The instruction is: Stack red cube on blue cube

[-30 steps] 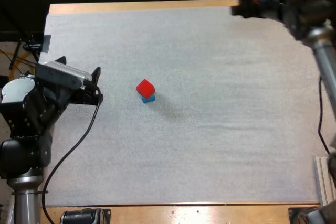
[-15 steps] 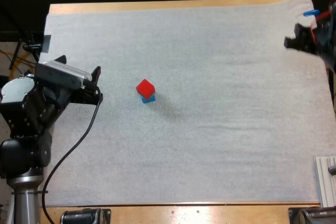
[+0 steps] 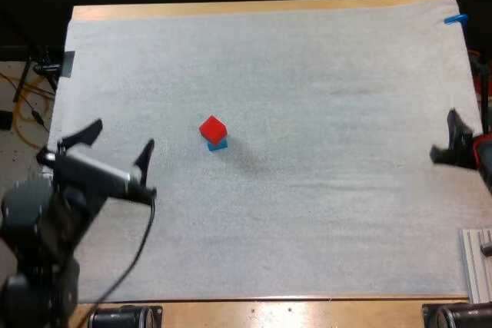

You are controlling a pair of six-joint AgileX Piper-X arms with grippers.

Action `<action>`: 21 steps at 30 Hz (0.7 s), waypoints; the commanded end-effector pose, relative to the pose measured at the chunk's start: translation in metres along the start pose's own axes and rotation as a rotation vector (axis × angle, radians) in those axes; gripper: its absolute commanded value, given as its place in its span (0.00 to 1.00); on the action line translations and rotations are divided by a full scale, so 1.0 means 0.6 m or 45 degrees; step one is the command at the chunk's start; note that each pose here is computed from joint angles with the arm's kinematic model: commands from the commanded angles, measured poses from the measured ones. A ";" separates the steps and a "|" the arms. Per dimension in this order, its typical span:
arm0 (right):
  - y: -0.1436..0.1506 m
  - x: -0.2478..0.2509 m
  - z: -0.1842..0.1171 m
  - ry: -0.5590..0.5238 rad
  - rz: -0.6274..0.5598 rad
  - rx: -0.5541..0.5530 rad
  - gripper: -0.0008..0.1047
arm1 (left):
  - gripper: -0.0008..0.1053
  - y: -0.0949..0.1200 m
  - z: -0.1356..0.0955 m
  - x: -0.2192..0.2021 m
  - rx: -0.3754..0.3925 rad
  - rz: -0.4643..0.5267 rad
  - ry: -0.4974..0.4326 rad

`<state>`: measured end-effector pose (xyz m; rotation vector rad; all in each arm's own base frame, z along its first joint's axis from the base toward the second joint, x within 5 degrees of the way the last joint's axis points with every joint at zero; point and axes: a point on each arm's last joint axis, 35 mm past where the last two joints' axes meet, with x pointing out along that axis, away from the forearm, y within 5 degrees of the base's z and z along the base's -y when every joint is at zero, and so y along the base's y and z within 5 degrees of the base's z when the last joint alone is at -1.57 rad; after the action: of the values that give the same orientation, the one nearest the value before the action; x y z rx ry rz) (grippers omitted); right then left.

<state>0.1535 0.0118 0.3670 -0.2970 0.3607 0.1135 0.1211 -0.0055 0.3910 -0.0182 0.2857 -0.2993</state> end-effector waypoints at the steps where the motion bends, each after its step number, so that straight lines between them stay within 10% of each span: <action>1: 0.001 -0.015 -0.005 -0.042 -0.020 -0.006 0.54 | 0.71 -0.007 -0.007 -0.015 0.014 -0.010 -0.037; 8: 0.020 -0.067 -0.073 -0.133 -0.046 0.010 0.54 | 0.71 -0.033 -0.065 -0.080 0.032 -0.007 -0.155; 21: 0.043 -0.162 -0.161 -0.070 -0.024 0.021 0.54 | 0.71 -0.058 -0.150 -0.139 -0.026 -0.012 -0.005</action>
<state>0.0306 0.0017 0.3119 -0.2817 0.2901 0.0971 0.0089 -0.0116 0.3317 -0.0249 0.2573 -0.2970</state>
